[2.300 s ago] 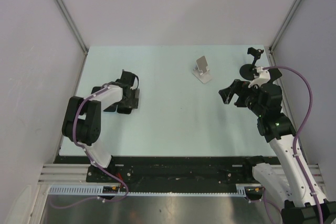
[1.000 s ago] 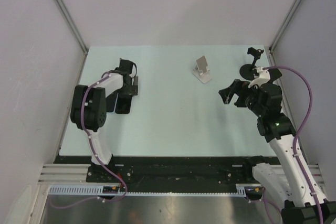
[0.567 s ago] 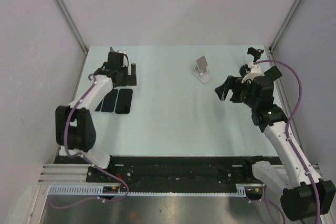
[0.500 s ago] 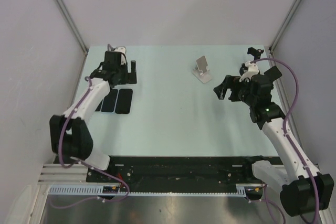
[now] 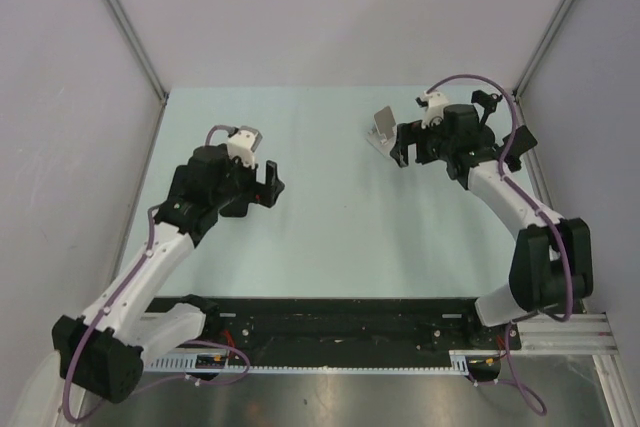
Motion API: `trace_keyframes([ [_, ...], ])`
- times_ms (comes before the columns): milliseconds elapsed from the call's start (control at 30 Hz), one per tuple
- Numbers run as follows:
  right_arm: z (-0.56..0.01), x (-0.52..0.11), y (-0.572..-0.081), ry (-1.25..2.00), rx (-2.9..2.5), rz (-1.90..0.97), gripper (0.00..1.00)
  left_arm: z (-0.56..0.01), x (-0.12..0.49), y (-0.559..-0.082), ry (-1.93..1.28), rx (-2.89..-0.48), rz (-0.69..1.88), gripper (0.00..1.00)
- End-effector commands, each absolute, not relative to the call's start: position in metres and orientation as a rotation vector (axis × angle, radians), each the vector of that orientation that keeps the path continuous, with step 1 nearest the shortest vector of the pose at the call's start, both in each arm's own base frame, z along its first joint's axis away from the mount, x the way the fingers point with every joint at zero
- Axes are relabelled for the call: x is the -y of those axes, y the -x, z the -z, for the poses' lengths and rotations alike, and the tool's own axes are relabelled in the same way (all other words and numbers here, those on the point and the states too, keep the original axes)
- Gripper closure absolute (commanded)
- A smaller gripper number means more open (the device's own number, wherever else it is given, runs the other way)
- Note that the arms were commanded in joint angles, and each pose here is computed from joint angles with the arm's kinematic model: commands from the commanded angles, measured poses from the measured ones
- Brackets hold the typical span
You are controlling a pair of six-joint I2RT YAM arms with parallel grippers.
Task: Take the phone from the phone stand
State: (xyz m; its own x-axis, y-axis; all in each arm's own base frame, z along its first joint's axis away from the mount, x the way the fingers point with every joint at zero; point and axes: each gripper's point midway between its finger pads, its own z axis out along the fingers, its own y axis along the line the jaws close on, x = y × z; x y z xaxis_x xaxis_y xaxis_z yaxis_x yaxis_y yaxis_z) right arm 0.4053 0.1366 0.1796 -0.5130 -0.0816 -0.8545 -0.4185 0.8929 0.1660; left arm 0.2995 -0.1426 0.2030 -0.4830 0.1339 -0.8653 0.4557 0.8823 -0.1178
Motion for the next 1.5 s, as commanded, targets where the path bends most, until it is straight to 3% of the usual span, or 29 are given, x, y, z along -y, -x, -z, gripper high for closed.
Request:
trace_keyframes([
  [0, -0.190, -0.144, -0.452, 0.519, -1.980, -0.369, 0.00, -0.246, 0.145, -0.299, -0.495, -1.800, 0.401, 0.00],
  [500, -0.165, -0.174, -0.566, 0.629, -1.950, -0.271, 0.00, -0.233, 0.135, -0.310, -0.463, -1.845, 0.287, 0.00],
  [1067, -0.136, -0.192, -0.586, 0.626, -1.985, -0.302, 0.02, -0.225, 0.142, -0.309, -0.499, -1.857, 0.269, 0.00],
  [1167, -0.136, -0.189, -0.584, 0.619, -1.993, -0.309, 0.11, -0.227, 0.143, -0.308, -0.502, -1.849, 0.268, 0.00],
  [1467, -0.165, -0.178, -0.563, 0.537, -1.991, -0.289, 0.64, -0.242, 0.143, -0.299, -0.494, -1.800, 0.269, 0.00],
])
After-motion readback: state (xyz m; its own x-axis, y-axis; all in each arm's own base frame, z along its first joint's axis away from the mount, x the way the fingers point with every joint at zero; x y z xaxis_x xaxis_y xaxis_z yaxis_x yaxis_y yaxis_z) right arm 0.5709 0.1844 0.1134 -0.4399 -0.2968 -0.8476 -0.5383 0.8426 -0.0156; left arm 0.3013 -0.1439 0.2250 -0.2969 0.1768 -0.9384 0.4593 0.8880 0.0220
